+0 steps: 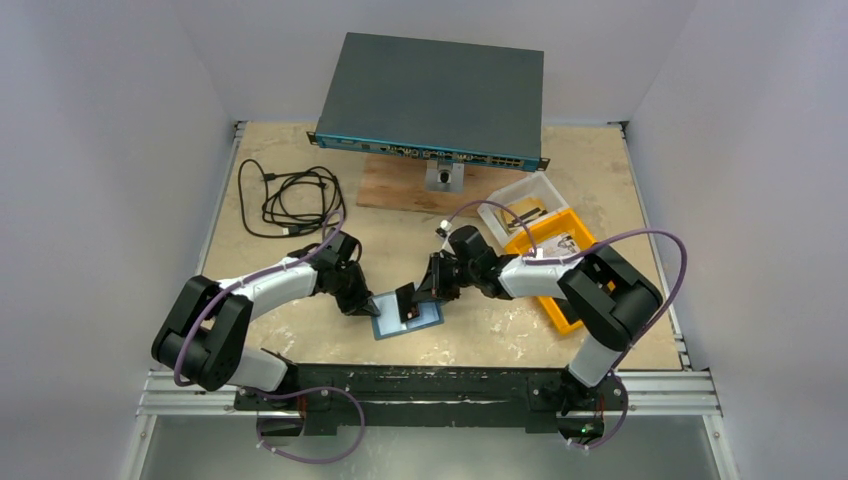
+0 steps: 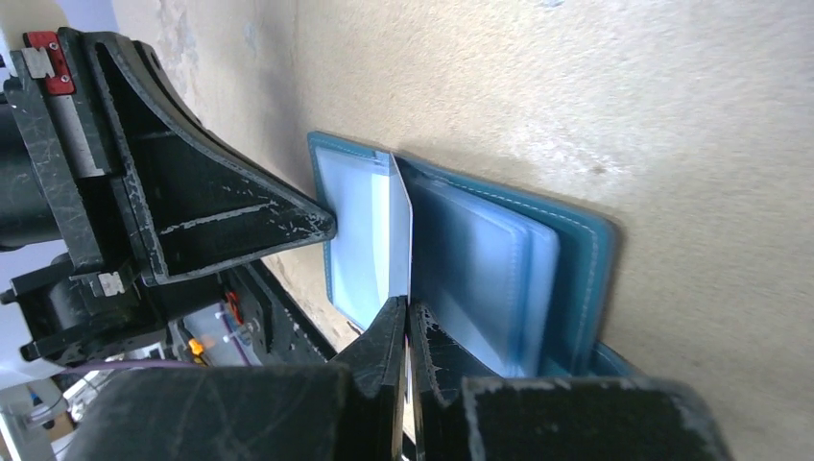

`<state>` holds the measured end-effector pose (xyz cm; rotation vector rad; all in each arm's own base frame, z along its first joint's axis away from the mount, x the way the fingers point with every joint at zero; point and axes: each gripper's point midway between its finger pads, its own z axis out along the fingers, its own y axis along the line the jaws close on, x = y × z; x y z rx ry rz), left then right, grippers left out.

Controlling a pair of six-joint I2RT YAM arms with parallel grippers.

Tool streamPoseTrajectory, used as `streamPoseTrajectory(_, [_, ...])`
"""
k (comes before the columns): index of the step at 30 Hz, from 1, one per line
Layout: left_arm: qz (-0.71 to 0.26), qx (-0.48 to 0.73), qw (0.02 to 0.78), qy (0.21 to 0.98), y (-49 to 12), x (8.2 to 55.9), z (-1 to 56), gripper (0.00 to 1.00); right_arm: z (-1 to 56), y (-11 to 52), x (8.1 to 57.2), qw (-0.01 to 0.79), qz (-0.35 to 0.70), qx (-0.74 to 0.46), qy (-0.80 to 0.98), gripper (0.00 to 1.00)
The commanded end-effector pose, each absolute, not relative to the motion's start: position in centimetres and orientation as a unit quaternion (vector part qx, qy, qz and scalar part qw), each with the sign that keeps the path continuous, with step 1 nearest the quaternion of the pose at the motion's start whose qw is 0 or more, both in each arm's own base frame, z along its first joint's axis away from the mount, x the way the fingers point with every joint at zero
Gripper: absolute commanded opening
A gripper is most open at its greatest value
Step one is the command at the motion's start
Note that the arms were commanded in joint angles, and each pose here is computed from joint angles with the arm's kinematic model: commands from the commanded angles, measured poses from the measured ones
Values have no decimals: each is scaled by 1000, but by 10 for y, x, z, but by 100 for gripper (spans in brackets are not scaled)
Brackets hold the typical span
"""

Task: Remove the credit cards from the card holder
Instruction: Remove the credit card from the card holder.

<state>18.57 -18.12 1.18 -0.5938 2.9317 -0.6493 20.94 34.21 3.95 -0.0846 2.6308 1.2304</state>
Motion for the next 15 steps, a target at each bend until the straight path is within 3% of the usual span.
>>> streamPoseTrajectory(1, [-114, -194, 30, 974, -144, 163, -21, 0, 39, 324, 213, 137, 390, -28, 910, 0])
streamPoseTrajectory(10, [-183, -166, 66, 967, -168, 185, 18, 0, 62, 315, 215, 156, 390, -27, 907, 0])
streamPoseTrajectory(15, [-220, -134, 103, 961, -183, 203, 61, 14, 77, 311, 217, 170, 386, -23, 906, 0])
